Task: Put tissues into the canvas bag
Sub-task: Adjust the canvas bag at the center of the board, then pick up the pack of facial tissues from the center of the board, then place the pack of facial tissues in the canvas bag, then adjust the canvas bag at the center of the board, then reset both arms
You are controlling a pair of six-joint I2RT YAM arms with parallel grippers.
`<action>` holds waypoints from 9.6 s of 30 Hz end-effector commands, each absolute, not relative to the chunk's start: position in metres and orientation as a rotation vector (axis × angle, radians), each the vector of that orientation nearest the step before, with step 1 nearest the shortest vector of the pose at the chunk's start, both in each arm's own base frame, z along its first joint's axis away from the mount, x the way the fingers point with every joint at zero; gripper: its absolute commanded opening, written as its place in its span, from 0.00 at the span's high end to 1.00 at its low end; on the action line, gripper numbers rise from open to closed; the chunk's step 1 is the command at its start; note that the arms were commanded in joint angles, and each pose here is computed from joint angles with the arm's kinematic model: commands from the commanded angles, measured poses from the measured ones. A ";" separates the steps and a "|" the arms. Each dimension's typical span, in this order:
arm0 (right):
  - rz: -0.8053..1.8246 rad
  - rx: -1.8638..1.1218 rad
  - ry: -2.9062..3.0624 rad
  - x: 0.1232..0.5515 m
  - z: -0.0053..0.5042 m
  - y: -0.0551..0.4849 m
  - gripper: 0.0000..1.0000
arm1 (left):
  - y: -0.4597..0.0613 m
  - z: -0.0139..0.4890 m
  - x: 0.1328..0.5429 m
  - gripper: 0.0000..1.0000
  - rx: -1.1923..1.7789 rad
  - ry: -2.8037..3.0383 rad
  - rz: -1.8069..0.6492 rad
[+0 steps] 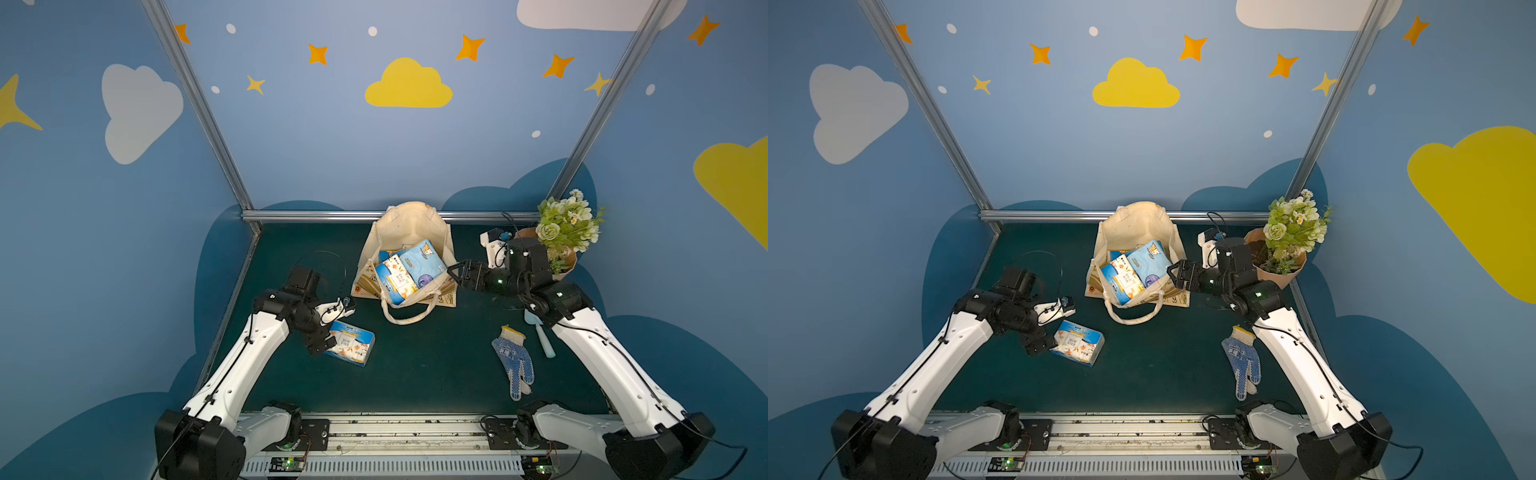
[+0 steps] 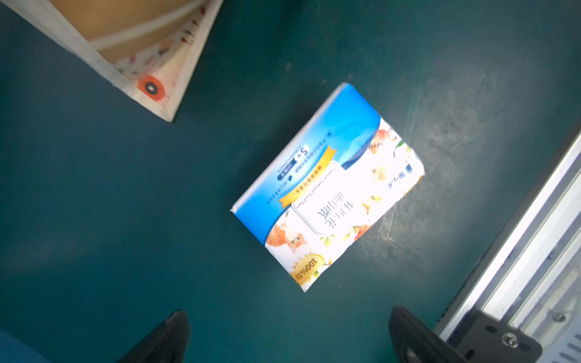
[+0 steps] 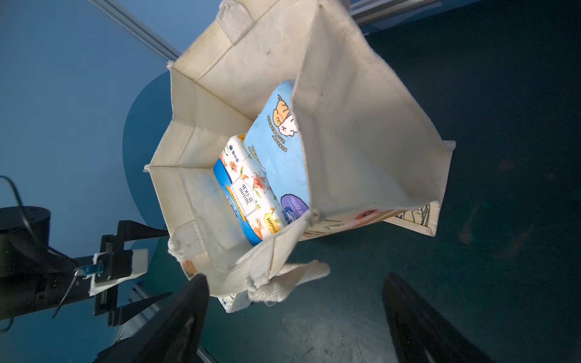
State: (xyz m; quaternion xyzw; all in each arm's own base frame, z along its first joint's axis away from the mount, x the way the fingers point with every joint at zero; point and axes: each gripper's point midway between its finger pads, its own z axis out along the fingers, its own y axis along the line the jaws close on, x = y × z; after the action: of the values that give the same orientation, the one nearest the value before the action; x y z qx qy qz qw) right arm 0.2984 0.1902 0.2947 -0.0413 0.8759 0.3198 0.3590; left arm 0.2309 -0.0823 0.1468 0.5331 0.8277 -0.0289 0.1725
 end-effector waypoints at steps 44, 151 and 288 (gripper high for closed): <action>0.743 0.121 2.332 0.249 0.275 0.144 0.12 | -0.133 0.066 0.241 0.00 2.172 1.890 -0.555; 0.829 0.043 2.314 0.262 0.256 0.162 0.11 | -0.254 0.220 0.530 0.25 1.219 2.111 0.018; 0.315 -0.075 2.024 0.333 0.302 0.111 0.05 | -0.011 0.236 0.391 0.00 -0.120 2.195 -0.391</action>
State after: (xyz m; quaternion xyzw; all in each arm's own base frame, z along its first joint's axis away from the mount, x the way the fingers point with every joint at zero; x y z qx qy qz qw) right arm 0.3260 0.1182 0.2759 -0.0258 0.8785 0.1415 0.4555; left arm 0.3772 -0.0205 0.2030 -0.0271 0.9131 -0.1557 0.3759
